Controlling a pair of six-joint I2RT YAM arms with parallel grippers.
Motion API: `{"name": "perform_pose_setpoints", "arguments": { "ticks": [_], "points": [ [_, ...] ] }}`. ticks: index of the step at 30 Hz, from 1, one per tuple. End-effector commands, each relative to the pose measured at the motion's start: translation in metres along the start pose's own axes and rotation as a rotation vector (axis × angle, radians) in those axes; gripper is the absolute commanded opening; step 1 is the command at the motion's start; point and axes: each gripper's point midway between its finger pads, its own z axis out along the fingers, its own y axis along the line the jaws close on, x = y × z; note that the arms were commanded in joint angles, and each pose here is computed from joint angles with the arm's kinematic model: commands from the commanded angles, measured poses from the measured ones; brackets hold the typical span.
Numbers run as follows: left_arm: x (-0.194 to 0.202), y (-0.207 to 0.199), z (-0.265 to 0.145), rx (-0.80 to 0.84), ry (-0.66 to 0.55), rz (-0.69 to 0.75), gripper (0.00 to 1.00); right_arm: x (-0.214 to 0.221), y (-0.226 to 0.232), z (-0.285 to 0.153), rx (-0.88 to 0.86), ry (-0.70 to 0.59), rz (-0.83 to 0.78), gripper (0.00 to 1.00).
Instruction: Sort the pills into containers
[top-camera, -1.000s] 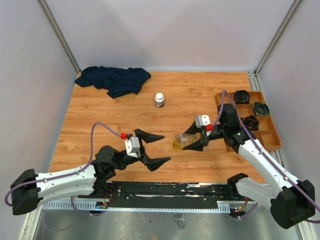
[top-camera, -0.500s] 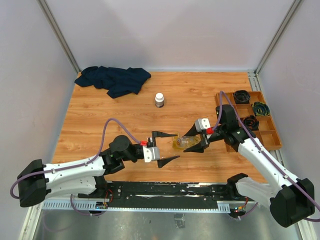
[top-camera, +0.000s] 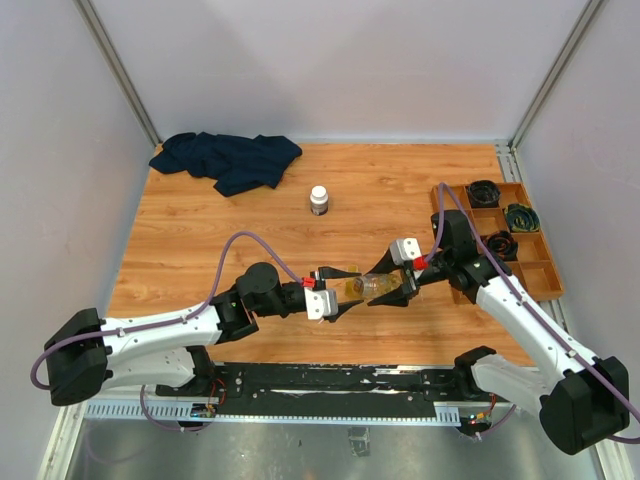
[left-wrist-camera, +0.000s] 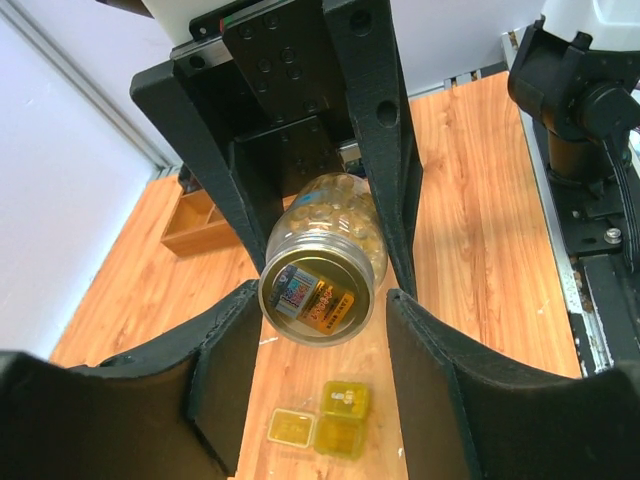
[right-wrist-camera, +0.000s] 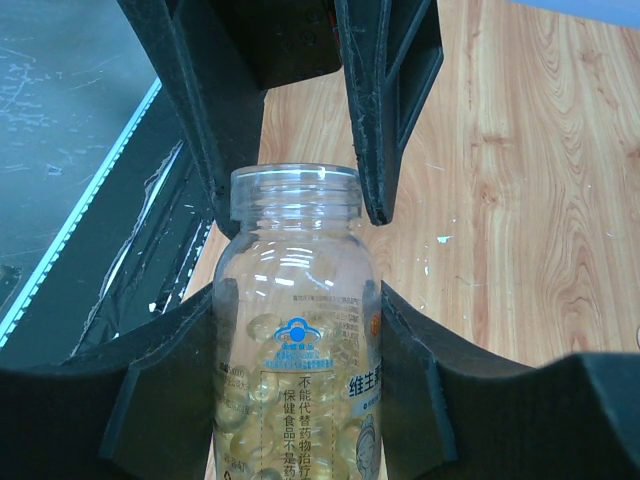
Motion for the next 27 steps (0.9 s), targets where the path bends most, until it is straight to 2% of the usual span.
{"name": "perform_pose_setpoints", "arguments": {
  "ticks": [1,10,27],
  "points": [
    [-0.0136,0.0108,0.0025,-0.025,-0.029,0.02,0.56,-0.0134,-0.0039,-0.0022,-0.005,-0.026,-0.04,0.01],
    [-0.0218,0.0146,-0.0006,-0.053,-0.069,0.006,0.69,-0.0123,-0.0044,-0.0022,-0.004,-0.023,-0.035,0.0],
    [-0.0205,0.0086,0.0049,-0.031,-0.075,-0.078,0.63,-0.0082,-0.0061,-0.0022,0.002,-0.01,-0.026,0.01]
  ]
}}
